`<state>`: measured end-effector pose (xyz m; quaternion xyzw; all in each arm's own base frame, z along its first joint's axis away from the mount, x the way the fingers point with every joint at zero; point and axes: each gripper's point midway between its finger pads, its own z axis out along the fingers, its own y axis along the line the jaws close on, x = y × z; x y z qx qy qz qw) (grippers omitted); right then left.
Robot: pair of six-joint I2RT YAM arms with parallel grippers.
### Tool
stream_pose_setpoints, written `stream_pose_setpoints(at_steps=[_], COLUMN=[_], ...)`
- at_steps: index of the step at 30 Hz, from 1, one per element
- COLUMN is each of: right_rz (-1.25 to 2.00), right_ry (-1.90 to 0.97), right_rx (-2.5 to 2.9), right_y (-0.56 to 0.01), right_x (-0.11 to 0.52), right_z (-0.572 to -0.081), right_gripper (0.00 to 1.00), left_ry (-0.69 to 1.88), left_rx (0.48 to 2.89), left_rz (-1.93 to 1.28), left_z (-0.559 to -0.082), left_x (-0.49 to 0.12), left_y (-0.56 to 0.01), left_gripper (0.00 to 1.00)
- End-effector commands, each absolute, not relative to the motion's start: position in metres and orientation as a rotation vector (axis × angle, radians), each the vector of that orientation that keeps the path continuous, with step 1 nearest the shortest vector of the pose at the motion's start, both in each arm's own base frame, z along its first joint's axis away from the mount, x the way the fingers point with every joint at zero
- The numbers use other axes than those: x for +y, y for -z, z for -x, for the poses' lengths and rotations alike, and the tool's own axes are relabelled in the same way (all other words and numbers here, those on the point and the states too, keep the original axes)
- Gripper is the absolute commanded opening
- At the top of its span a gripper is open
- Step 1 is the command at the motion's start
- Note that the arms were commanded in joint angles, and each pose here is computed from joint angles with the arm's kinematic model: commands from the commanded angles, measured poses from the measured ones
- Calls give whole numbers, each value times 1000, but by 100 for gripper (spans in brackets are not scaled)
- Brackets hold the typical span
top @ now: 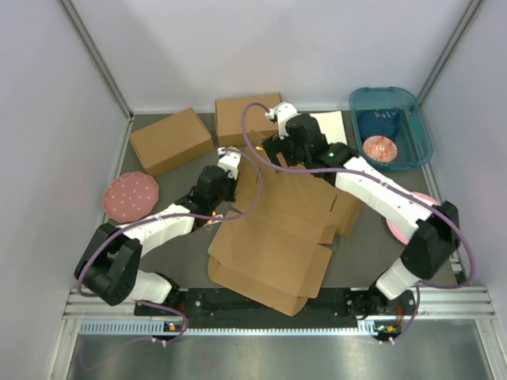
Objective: Fold the paper box
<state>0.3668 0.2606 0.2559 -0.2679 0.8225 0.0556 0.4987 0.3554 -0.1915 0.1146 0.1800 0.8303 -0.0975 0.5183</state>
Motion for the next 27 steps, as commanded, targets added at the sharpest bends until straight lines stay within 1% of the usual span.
stream_pose_setpoints(at_steps=[1,7,10,13,14,17,20,24,27], right_rz=[643,637,638,646,655,678,711,754,774], right_ry=[-153,-123,-141,-141,-144,-151,-161,-218,-239], right_rx=[1918,1958,1963,1981,1980,1981,1963,1932,1923], right_y=[-279,-258,-253,-243,-242,-235,-233,-232,-233], right_x=[273,270,270,271,273,278,283,289,291], right_z=[-393,-409,-413,-419,-420,-424,-426,-427,-428], right_gripper=[93,84,77,68,62,54,52,54,52], left_ry=[219,207,202,205,207,234,247,242,239], left_rx=[1915,1926,1929,1933,1934,1938,1944,1964,1960], left_rz=[-372,-369,-370,-371,-370,-354,-352,-373,-384], left_z=[-359,-357,-356,-356,-355,-353,-350,-348,-348], left_x=[-188,-185,-183,-184,-184,-186,-187,-187,-187], left_y=[-140,-137,-136,-135,-135,-135,-133,-128,-129], left_gripper=[0,0,0,0,0,0,0,0,0])
